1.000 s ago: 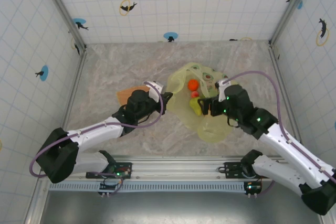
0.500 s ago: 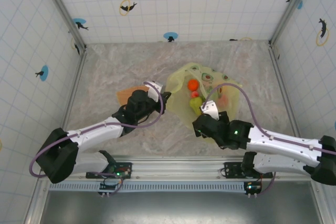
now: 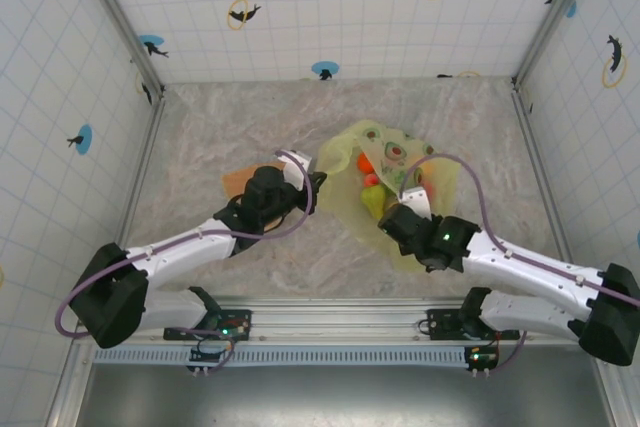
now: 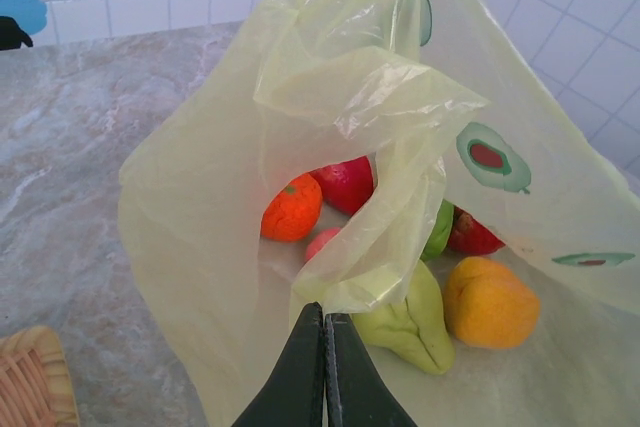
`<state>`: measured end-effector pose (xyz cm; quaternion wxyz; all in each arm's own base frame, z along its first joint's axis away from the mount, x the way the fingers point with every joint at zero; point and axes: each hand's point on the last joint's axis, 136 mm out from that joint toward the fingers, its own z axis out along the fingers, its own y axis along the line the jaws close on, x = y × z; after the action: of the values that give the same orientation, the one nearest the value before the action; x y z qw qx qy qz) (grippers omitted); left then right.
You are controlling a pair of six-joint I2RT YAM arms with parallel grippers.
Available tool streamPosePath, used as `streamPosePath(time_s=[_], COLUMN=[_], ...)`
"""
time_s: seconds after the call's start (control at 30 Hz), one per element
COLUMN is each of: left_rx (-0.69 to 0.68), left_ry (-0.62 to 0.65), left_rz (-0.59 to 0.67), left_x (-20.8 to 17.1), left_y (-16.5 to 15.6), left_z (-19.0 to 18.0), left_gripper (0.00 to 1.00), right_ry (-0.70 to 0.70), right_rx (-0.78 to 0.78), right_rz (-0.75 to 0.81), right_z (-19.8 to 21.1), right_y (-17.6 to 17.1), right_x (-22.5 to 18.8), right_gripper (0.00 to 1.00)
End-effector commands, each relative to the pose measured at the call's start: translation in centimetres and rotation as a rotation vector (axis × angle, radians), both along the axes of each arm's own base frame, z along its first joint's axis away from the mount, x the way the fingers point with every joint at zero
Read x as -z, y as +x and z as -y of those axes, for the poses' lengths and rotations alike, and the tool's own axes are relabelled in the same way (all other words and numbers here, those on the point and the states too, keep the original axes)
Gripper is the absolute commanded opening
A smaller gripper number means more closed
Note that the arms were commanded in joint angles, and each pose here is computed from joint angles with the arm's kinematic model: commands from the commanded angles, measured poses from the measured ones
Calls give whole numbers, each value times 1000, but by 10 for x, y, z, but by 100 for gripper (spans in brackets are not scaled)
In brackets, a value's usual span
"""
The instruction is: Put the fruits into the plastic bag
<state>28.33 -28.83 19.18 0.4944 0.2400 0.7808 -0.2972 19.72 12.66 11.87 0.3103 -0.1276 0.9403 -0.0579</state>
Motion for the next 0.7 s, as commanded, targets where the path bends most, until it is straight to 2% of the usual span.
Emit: streamPosePath(time_s=[0.0, 0.03, 0.27, 0.47, 0.5, 0.53, 0.67], left_rx=[-32, -38, -67, -104, -109, -111, -146], left_ry=[-32, -58, -113, -203, -198, -218, -253], left_rz=[-19, -34, -29, -55, -67, -44, -46], left_x=[-19, -26, -72, -103, -99, -117, -133], left_y=[5, 6, 18, 46, 49, 57, 85], left_z=[-1, 0, -2, -14, -15, -15, -25], left_gripper=[0, 0, 0, 0, 0, 0, 0], right_ry=[62, 94, 331, 431, 442, 450, 488], right_rx=[-15, -14, -52, -26, -21, -15, 7], right_rz=[-8, -1, 67, 199, 220, 238, 299], right_z=[1, 0, -16, -3, 0, 2, 12], right_y=[8, 14, 61, 102, 108, 115, 145], right_x=[-22, -30, -103, -172, -181, -190, -227], right_gripper=[5, 0, 0, 0, 0, 0, 0])
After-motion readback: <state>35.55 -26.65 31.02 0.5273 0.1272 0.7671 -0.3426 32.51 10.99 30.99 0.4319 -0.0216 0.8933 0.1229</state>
